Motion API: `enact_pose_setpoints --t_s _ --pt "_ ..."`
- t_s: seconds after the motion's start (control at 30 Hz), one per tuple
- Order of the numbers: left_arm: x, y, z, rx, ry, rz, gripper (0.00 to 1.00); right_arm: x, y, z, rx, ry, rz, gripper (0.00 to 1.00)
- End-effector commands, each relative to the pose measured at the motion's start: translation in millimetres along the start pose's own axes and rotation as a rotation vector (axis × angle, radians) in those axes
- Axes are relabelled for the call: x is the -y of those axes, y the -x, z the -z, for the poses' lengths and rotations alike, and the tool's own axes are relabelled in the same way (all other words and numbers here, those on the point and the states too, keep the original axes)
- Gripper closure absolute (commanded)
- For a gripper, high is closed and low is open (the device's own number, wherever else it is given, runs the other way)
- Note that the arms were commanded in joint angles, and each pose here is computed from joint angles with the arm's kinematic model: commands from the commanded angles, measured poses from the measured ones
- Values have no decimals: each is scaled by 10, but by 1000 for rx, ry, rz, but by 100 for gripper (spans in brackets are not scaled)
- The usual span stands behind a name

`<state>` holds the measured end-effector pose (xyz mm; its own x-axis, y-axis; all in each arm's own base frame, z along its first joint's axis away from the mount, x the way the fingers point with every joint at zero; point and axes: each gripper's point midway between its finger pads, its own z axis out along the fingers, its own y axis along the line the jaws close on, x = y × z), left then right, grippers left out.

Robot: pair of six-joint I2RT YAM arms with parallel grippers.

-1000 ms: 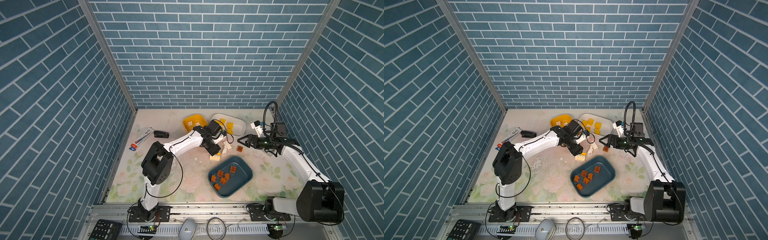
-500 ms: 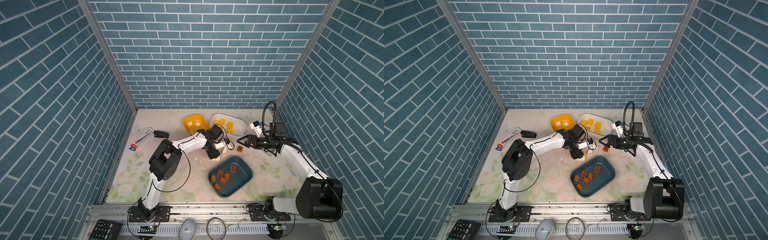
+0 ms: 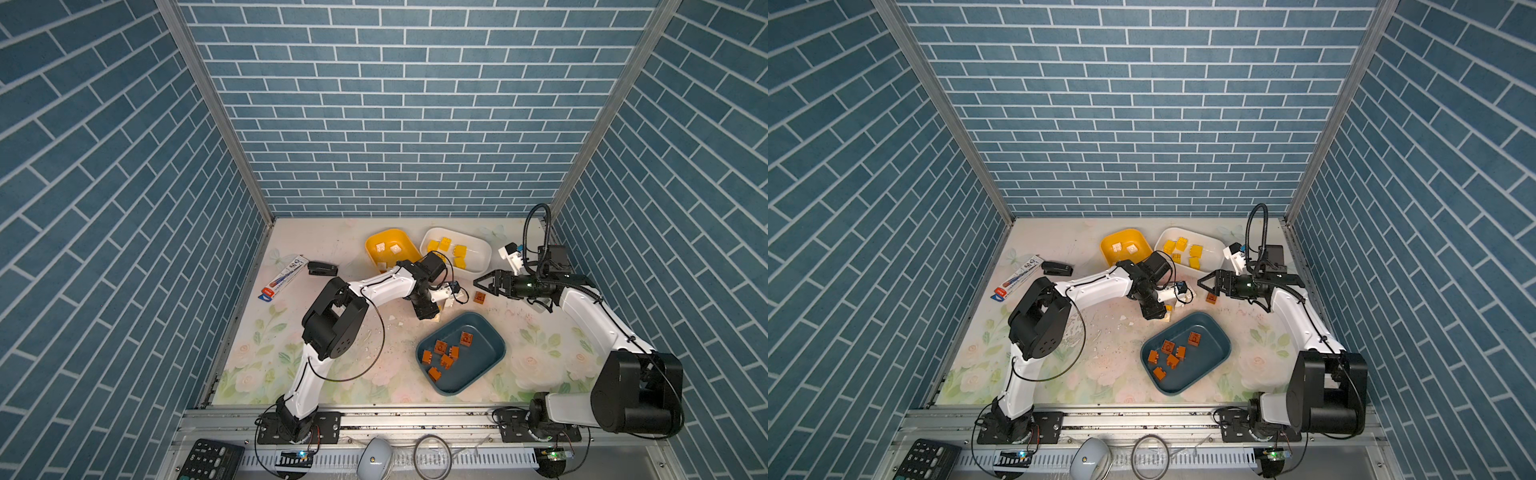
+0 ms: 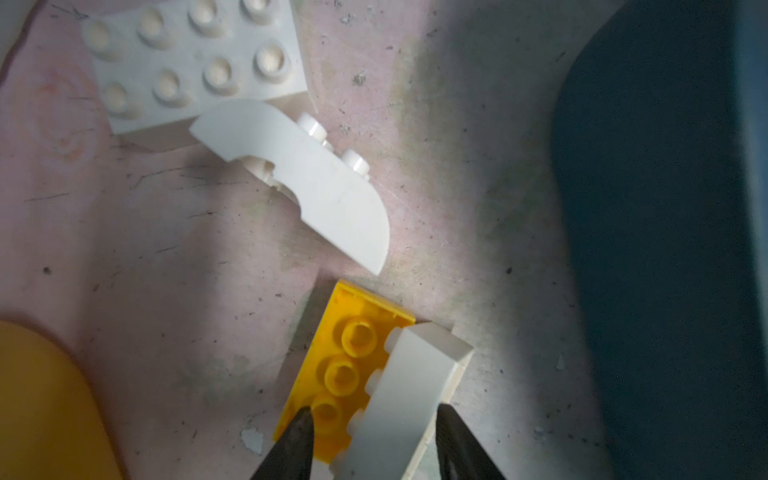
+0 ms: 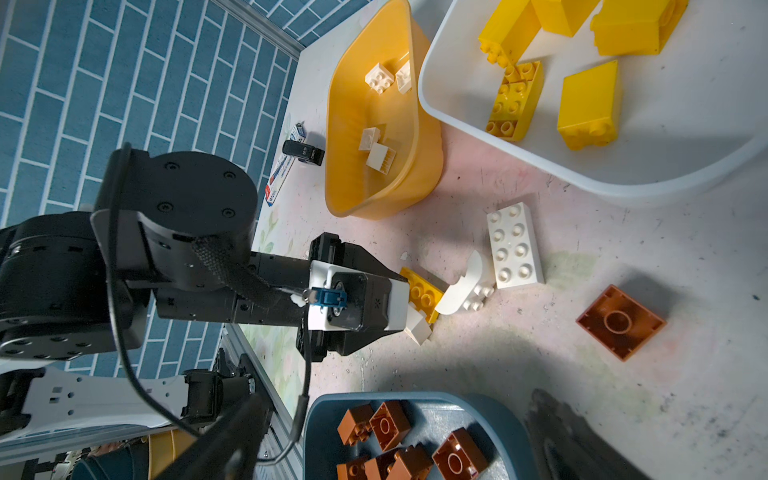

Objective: Sort the legos into containers by color
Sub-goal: 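Move the left gripper to the stacked yellow-and-white brick and close on the white brick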

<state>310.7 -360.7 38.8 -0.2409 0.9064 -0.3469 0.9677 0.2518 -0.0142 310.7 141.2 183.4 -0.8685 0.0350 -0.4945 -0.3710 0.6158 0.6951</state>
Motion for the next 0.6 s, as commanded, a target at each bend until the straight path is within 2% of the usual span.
enact_pose_setpoints --t_s 0.0,0.5,0.57 --pt "126 -126 -86 -42 -42 -33 51 -68 78 30 4 25 53 2" --pt "124 -227 -177 -90 -35 -63 54 -70 85 27 8 27 52 1" --pt "123 -211 -150 -89 -22 -69 57 -67 86 28 8 26 49 2"
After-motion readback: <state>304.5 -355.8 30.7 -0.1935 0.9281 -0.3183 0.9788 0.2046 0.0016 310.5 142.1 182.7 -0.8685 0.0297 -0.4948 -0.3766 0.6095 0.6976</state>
